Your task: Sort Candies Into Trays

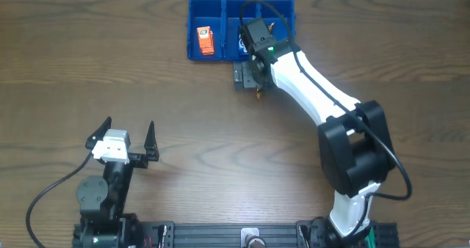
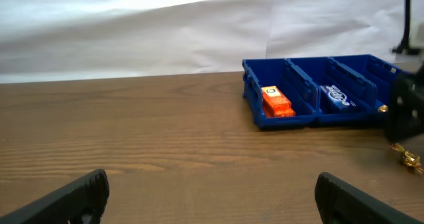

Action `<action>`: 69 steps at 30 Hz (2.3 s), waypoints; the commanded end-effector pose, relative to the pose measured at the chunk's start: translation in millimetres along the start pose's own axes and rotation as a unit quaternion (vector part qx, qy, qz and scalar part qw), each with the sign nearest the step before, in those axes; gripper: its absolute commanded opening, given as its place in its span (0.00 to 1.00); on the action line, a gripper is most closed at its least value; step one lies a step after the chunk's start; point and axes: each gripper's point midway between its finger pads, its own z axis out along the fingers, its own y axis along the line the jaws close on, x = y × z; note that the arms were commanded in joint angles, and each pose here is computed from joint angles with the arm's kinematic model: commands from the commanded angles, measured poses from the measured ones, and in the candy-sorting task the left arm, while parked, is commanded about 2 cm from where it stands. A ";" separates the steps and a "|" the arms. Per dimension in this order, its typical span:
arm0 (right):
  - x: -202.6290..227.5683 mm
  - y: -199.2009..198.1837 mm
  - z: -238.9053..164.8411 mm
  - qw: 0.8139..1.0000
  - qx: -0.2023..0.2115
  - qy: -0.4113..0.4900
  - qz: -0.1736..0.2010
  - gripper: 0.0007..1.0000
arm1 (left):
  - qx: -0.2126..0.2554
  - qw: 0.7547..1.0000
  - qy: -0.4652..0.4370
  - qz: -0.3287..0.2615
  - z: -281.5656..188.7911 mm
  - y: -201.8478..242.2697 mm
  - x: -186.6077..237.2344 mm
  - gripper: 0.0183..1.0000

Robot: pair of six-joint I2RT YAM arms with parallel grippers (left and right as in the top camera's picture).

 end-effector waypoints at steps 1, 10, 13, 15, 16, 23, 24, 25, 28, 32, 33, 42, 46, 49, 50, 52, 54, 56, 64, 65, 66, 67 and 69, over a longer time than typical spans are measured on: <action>11.9 -3.0 18.7 0.999 0.012 0.030 0.012 1.00 | 0.012 1.000 0.023 0.004 0.9 -4.3 15.9 1.00; 19.6 -5.4 32.6 0.998 0.021 0.048 0.021 0.96 | 0.012 1.000 0.022 0.004 1.0 -4.3 15.8 1.00; 14.8 -4.0 34.4 0.999 0.019 0.038 0.025 0.93 | 0.012 1.000 0.023 0.004 0.9 -4.3 15.9 1.00; 13.2 -6.9 35.4 0.998 0.028 0.033 0.035 0.93 | 0.012 1.000 0.023 0.004 0.9 -4.3 15.9 1.00; 12.9 -7.5 36.0 0.998 0.029 0.033 0.036 0.92 | 0.012 1.000 0.023 0.004 0.9 -4.3 15.9 1.00; 12.7 -10.5 41.9 0.998 0.036 0.032 0.037 0.86 | 0.012 1.000 0.023 0.004 0.9 -4.3 15.9 1.00; 13.0 -11.4 43.3 0.998 0.038 0.033 0.037 0.86 | 0.012 1.000 0.022 0.004 1.0 -4.3 15.8 1.00; 13.9 -11.7 44.7 0.998 0.039 0.035 0.037 0.84 | 0.012 1.000 0.023 0.004 0.9 -4.3 15.9 1.00; 13.3 -11.7 45.5 0.998 0.039 0.034 0.037 0.80 | 0.012 1.000 0.023 0.004 0.9 -4.3 15.9 1.00; 16.1 -12.9 50.5 0.998 0.042 0.041 0.037 0.79 | 0.012 1.000 0.022 0.004 1.0 -4.3 15.8 1.00; 15.8 -12.8 50.5 0.998 0.042 0.040 0.037 0.77 | 0.012 1.000 0.023 0.004 0.9 -4.3 15.9 1.00; 16.7 -12.7 56.3 0.997 0.043 0.042 0.046 0.45 | 0.012 1.000 0.023 0.004 0.9 -4.3 15.9 1.00; 15.9 -12.2 56.4 0.997 0.042 0.040 0.047 0.29 | 0.012 1.000 0.023 0.004 0.9 -4.3 15.9 1.00; 15.7 -12.3 56.4 0.997 0.042 0.040 0.047 0.17 | 0.012 1.000 0.023 0.004 0.9 -4.3 15.9 1.00; 15.4 -12.2 56.1 0.997 0.042 0.039 0.047 0.11 | 0.012 1.000 0.023 0.004 0.9 -4.3 15.9 1.00; 13.2 -11.5 53.3 0.998 0.039 0.035 0.047 0.07 | 0.012 1.000 0.023 0.004 0.9 -4.3 15.9 1.00; 6.0 -9.5 44.0 0.998 0.033 0.019 0.048 0.04 | 0.012 1.000 0.023 0.004 0.9 -4.3 15.9 1.00; -9.4 -8.9 22.7 0.998 0.031 -0.013 0.048 0.04 | 0.012 1.000 0.023 0.004 0.9 -4.3 15.9 1.00; -118.1 -43.2 -119.6 0.959 0.067 -0.267 0.060 0.04 | 0.012 1.000 0.023 0.004 0.9 -4.3 15.9 1.00; -130.3 -46.8 -124.0 0.954 0.066 -0.289 0.054 0.04 | 0.012 1.000 0.023 0.004 0.9 -4.3 15.9 1.00; -137.8 -49.1 -124.8 0.950 0.068 -0.301 0.047 0.04 | 0.012 1.000 0.023 0.004 0.9 -4.3 15.9 1.00; -145.5 -51.8 -126.0 0.946 0.070 -0.313 0.043 0.04 | 0.012 1.000 0.023 0.004 0.9 -4.3 15.9 1.00; -154.5 -60.3 -120.9 0.942 0.078 -0.324 0.052 0.04 | 0.012 1.000 0.023 0.004 0.9 -4.3 15.9 1.00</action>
